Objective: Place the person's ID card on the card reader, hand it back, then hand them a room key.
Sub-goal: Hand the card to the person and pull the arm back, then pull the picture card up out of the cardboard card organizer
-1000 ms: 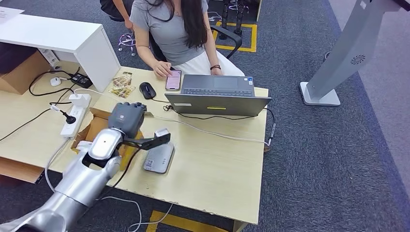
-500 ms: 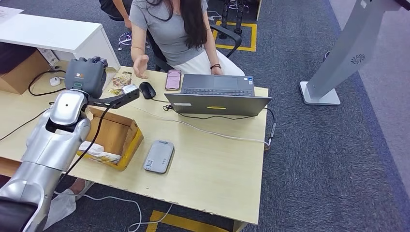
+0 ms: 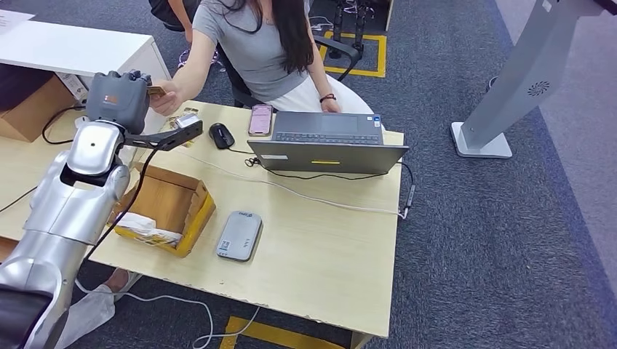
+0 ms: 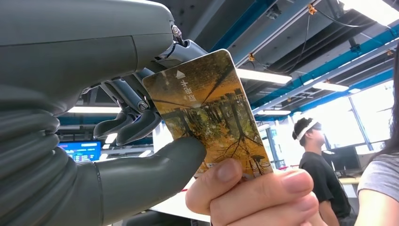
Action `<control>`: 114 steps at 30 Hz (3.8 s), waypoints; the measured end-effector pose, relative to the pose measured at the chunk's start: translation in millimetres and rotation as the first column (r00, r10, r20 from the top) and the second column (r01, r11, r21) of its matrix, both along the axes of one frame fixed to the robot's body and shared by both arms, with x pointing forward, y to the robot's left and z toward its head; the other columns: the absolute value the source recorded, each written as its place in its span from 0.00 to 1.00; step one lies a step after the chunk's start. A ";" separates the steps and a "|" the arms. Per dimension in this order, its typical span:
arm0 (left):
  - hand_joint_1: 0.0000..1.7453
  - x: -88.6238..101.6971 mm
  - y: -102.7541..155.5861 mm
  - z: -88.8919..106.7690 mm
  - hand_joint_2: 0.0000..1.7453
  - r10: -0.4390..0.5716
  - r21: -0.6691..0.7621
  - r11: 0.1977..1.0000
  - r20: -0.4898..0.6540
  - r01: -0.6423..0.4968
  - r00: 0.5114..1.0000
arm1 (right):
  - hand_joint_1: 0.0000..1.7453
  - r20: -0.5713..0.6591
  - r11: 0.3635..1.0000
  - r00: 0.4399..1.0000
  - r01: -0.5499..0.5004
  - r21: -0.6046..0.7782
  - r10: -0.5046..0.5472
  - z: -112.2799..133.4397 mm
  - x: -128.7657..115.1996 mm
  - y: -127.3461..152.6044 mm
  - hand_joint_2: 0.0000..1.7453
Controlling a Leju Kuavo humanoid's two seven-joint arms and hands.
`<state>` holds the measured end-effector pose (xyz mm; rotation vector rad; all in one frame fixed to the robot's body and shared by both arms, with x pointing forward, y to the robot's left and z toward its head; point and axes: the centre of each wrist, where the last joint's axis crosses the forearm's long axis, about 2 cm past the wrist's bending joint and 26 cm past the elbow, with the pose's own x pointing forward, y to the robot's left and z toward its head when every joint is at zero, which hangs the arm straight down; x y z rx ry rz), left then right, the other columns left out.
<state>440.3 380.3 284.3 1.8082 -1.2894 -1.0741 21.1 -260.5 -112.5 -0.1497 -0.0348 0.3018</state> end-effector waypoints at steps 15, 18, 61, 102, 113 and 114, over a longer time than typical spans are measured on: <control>0.00 3.8 -3.3 1.6 1.00 -0.001 -0.011 1.000 -0.007 0.001 1.000 | 0.00 -0.021 1.000 1.000 0.004 -0.016 -0.005 0.0 -0.1 -0.7 0.00; 0.00 1.3 -6.0 -1.4 1.00 -0.028 -0.035 0.999 0.004 0.028 1.000 | 0.00 -0.012 1.000 1.000 0.005 -0.022 -0.005 0.0 -0.2 -1.2 0.00; 0.00 -276.2 -39.0 -128.1 1.00 -0.382 -0.351 0.878 -0.101 0.326 0.919 | 0.00 -0.016 0.993 0.994 0.106 -0.051 -0.107 -0.5 -9.1 -3.0 0.00; 0.00 -265.6 37.6 -161.1 1.00 -0.006 -0.294 0.951 -0.323 -0.095 0.946 | 0.00 -0.024 0.991 0.992 0.120 -0.054 -0.122 -0.5 -8.9 -2.7 0.00; 0.00 -231.4 33.8 -150.0 1.00 -0.022 -0.317 0.946 -0.262 -0.064 0.965 | 0.00 -0.007 0.994 0.995 0.095 -0.048 -0.096 -0.4 -7.7 -2.4 0.00; 0.00 -224.7 32.2 -147.9 1.00 -0.025 -0.319 0.946 -0.252 -0.059 0.968 | 0.00 -0.004 0.995 0.996 0.092 -0.047 -0.092 -0.4 -7.0 -2.3 0.00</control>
